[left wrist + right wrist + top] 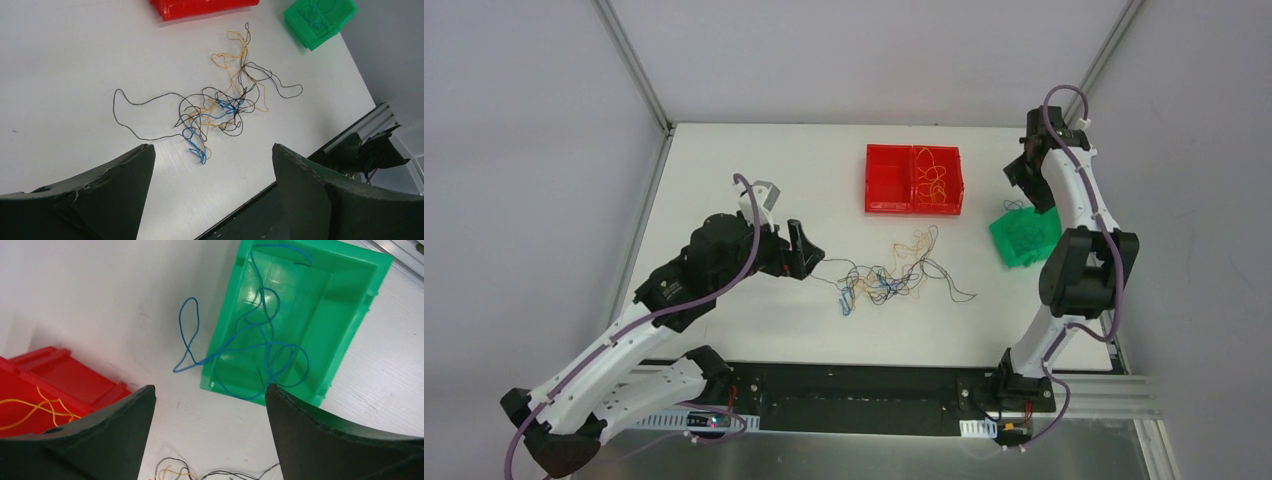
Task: Untangle the cables
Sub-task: Place the cable in the bin.
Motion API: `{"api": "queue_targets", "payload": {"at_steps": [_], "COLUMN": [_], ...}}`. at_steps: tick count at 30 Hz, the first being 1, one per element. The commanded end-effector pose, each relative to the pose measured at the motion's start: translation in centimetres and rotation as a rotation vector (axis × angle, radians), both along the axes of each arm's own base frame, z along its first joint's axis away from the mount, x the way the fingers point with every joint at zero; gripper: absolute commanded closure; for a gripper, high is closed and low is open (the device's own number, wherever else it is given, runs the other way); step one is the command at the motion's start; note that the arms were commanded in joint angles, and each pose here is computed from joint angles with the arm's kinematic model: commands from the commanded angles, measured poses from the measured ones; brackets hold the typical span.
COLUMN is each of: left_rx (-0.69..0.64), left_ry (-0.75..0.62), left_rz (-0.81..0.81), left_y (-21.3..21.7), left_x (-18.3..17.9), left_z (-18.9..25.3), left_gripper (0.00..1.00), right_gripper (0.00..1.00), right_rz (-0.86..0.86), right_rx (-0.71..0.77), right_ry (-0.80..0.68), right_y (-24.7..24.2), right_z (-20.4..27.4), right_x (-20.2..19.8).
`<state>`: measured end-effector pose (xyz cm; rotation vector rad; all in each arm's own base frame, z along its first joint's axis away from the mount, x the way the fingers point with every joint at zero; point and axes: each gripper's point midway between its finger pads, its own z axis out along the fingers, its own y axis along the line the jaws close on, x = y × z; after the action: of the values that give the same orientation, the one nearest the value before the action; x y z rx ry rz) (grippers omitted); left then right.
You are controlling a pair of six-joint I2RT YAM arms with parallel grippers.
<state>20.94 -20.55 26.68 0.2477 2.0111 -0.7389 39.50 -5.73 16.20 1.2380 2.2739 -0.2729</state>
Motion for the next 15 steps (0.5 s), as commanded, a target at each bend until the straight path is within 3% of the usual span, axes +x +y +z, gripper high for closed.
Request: {"api": "queue_targets", "payload": {"at_steps": [1,11,15], "left_rx": [0.073,0.124,0.143], "left_ry": [-0.008,0.010,0.011], "left_rz": [0.076,0.086,0.081], "left_y": [2.8,3.5,3.4], "left_x": [-0.4,-0.5,-0.4], "left_z": [-1.7,-3.1,-3.4], "left_gripper": [0.10,0.10,0.10], "right_gripper": [0.17,0.26,0.38], "right_rz": [-0.112,-0.173,-0.180], "right_rx": [0.073,0.149,0.149], "right_ry": [0.011,0.043,0.022], "right_y": [-0.2,-0.2,-0.2], "right_z": [-0.1,-3.9,-4.4], "right_x": [1.4,2.6,1.9]}}
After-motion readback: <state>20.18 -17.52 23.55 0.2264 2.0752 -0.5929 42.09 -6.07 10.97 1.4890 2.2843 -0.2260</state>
